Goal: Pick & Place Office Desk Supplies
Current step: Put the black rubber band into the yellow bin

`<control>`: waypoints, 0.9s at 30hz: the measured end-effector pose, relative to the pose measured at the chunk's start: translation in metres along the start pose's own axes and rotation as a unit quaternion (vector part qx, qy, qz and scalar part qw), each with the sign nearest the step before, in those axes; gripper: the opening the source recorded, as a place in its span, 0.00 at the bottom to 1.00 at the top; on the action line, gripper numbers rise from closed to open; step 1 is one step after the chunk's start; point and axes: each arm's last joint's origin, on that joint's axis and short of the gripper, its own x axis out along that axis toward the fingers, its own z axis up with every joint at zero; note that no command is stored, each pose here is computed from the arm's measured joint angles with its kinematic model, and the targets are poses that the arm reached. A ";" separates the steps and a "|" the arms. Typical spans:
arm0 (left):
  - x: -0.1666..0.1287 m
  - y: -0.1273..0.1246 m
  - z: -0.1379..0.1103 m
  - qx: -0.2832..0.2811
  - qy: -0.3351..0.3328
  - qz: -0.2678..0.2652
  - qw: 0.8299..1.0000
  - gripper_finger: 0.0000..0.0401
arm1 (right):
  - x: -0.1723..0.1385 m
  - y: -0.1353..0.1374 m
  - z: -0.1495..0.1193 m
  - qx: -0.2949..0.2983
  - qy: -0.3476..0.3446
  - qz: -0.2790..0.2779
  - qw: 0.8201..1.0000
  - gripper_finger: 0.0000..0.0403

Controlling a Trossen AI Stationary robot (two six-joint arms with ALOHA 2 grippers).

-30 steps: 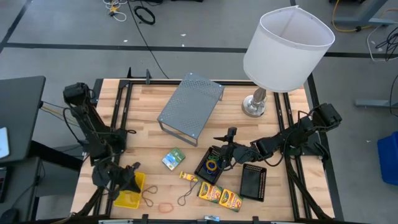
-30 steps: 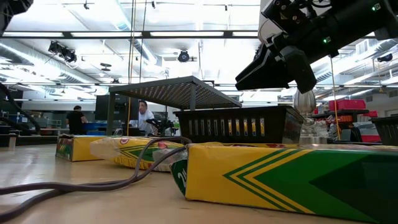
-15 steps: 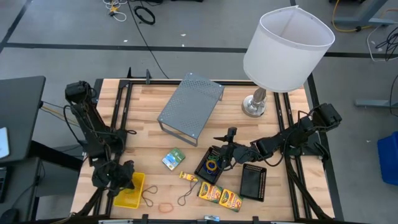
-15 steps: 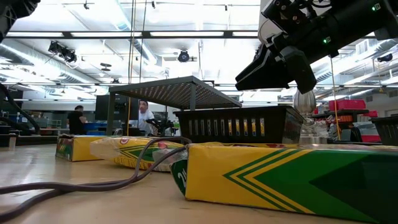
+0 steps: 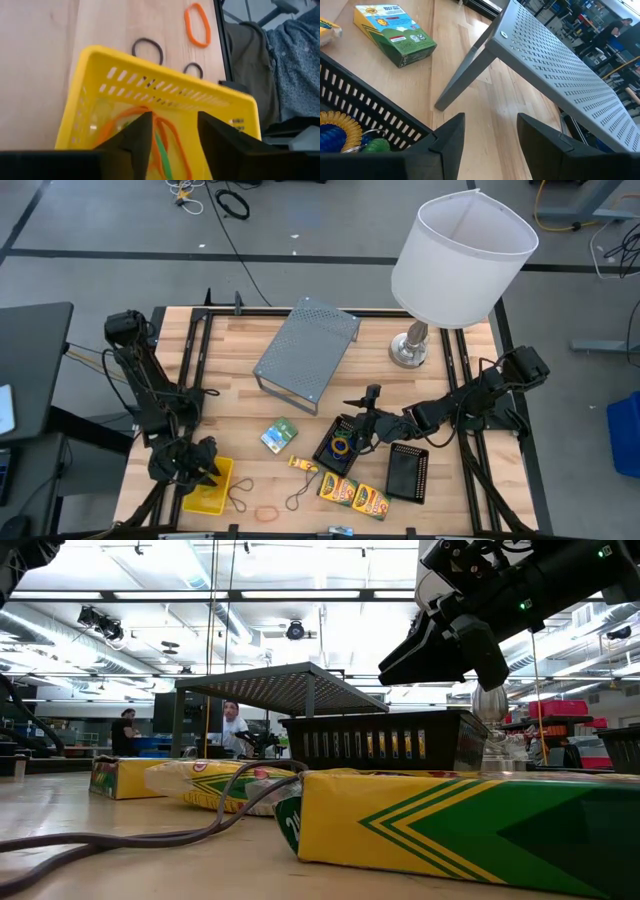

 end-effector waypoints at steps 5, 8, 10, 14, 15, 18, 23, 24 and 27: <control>0.000 -0.001 0.001 0.003 -0.017 -0.003 1.000 0.51 | 0.000 0.000 0.000 0.000 0.000 0.000 1.000 0.47; 0.001 -0.001 0.005 0.008 -0.036 0.002 0.999 0.52 | 0.000 0.000 0.000 0.000 0.000 -0.001 1.000 0.47; 0.002 -0.003 0.010 0.021 -0.048 0.006 0.999 0.52 | 0.001 -0.001 0.000 -0.001 0.001 -0.002 1.000 0.47; 0.002 -0.014 0.026 0.065 -0.070 0.014 0.995 0.51 | 0.003 -0.003 -0.001 0.000 0.004 -0.005 1.000 0.47; 0.002 -0.017 0.031 0.073 -0.074 0.019 0.994 0.51 | 0.003 -0.004 -0.001 0.001 0.005 -0.006 1.000 0.47; 0.001 -0.023 0.047 0.088 -0.076 0.052 0.992 0.51 | 0.004 -0.005 -0.002 0.003 0.007 -0.009 1.000 0.47; 0.006 -0.024 0.064 0.105 -0.033 0.127 0.986 0.51 | 0.004 -0.005 -0.002 0.003 0.007 -0.010 1.000 0.47; 0.009 -0.024 0.066 0.107 -0.021 0.133 0.985 0.51 | 0.004 -0.005 -0.002 0.002 0.007 -0.010 1.000 0.47; 0.021 -0.024 0.074 0.117 0.013 0.142 0.983 0.51 | 0.004 -0.005 -0.002 0.002 0.007 -0.009 1.000 0.47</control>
